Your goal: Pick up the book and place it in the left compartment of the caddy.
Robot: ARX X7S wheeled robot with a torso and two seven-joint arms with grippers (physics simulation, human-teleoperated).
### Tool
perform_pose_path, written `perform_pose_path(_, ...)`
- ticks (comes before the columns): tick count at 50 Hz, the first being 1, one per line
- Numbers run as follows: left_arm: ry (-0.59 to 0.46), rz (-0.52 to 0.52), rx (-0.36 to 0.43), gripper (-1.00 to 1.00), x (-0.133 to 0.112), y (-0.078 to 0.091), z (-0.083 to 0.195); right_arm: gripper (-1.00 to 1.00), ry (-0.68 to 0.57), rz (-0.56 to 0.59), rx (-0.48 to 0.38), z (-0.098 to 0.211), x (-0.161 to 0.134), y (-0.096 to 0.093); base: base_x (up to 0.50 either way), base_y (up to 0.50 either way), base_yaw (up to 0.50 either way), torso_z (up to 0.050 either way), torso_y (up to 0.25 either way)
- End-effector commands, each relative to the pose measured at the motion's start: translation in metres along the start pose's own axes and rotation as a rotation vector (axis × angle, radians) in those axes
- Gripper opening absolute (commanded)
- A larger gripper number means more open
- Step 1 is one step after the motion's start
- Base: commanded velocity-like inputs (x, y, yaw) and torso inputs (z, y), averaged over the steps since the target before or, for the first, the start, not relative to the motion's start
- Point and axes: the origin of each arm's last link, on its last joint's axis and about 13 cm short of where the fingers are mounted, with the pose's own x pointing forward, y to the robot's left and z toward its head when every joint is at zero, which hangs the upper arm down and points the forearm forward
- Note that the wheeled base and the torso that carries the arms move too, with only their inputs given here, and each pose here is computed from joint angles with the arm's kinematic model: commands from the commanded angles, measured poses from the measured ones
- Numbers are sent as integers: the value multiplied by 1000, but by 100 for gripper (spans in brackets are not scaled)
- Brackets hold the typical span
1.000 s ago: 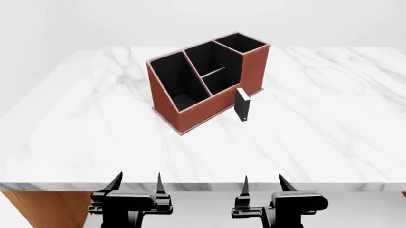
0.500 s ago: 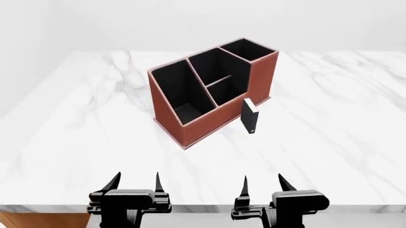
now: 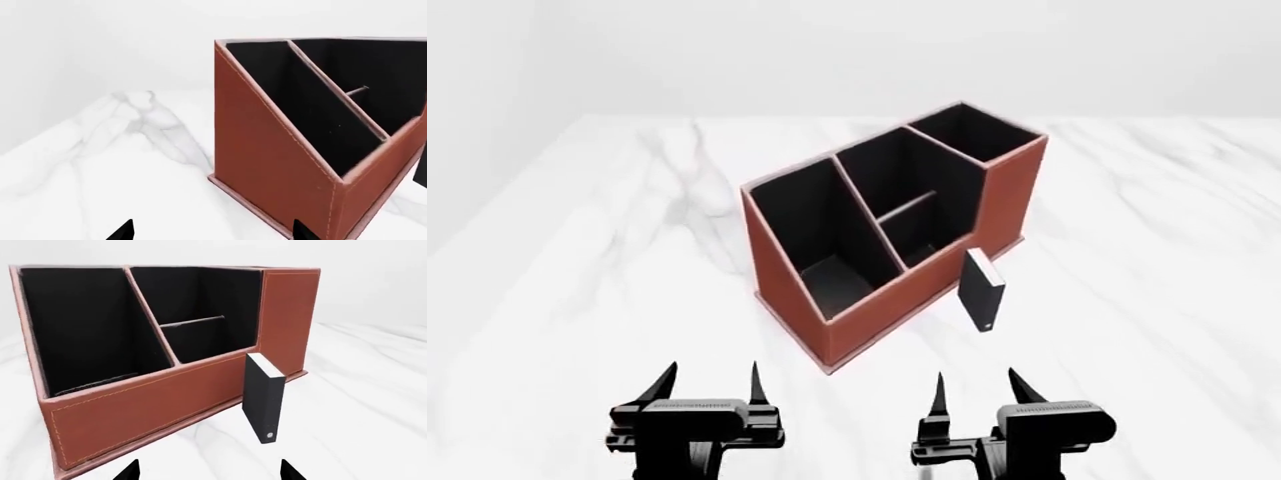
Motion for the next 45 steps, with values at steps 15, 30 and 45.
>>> perform_pose_path(15,-5,0,1,100,-1,0,1,100,10,25,10,2,-3,-1,500,0,0,0,0)
perform_pose_path(30,-9,-9,-2,100,-7,-1,18,100,46,-22,19,22,-6,-3,200,0,0,0,1)
perform_pose_path(45,-75,58,29,100,-24,19,131,100,162,11,-8,148,-17,-27,0,0,0,0,1)
